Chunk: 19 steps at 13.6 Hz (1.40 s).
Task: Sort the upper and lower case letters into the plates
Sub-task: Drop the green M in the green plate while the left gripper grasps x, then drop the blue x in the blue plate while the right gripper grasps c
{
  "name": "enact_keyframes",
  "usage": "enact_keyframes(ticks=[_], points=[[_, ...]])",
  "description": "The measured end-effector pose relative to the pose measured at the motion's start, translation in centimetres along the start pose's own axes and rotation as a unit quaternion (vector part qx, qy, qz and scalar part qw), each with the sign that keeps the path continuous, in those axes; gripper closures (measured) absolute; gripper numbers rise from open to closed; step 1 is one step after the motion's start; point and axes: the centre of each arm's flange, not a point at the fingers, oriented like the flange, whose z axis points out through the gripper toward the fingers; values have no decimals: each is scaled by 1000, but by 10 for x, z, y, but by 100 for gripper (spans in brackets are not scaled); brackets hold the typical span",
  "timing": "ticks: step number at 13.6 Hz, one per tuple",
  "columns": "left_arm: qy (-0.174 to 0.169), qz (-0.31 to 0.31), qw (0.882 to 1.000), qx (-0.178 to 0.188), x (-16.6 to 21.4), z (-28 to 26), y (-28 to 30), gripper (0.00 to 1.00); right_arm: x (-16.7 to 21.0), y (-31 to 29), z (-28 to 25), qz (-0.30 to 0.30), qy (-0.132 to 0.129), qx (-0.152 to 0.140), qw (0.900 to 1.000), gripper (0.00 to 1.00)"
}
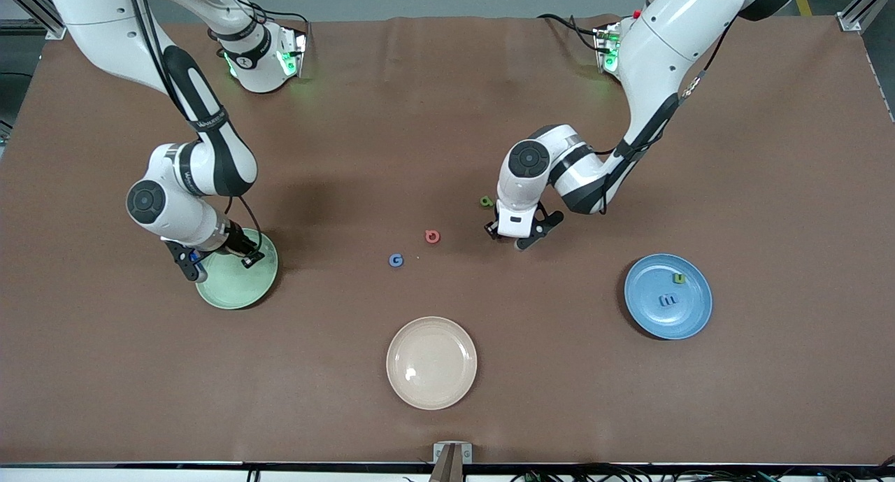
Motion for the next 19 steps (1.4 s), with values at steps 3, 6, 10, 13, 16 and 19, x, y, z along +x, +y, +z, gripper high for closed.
enact_keyframes(ticks=[3,6,10,13,16,19], points=[[0,3,1000,-2,-4,-1,1,50,-3,-3,4,-3,1,0,1000,67],[11,15,1000,-4,-5,-3,2,77,0,-6,8,-4,2,1,1000,67],[32,8,999,-17,20,-18,3,99,3,-11,6,-4,5,5,1000,52],[46,-3,999,-26,44,-30,1,97,5,-14,2,-5,6,7,1000,22],[49,-12,998,-30,56,-35,0,93,5,-30,-18,-4,-24,-19,1000,0],[49,-15,998,-29,59,-34,-1,69,-26,-75,-50,27,-34,-12,999,0]])
